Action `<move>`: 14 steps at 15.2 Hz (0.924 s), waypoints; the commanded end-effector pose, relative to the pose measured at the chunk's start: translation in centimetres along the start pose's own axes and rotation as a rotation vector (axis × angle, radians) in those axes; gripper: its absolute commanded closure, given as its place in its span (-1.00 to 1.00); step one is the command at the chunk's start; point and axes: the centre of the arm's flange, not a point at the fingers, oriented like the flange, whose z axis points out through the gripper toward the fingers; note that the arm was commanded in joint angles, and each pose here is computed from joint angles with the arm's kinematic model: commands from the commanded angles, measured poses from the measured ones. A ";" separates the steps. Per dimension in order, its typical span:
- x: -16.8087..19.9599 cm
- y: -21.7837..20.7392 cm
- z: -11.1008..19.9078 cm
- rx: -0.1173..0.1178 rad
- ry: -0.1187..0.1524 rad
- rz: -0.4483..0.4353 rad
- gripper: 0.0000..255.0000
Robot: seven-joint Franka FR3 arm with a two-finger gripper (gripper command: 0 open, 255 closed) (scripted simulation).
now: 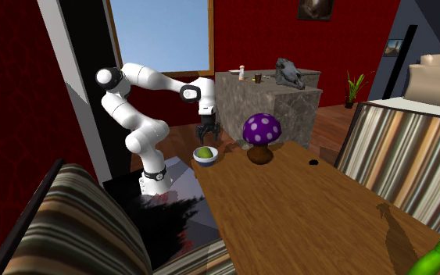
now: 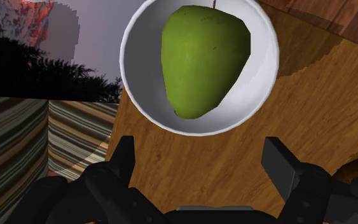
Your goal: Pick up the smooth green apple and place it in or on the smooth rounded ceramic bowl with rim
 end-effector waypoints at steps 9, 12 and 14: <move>0.0 0.0 -5.0 0.000 0.000 0.000 -1.00; 0.0 0.0 -5.0 0.000 0.000 0.000 -1.00; 0.0 0.0 -5.0 0.000 0.000 0.000 -1.00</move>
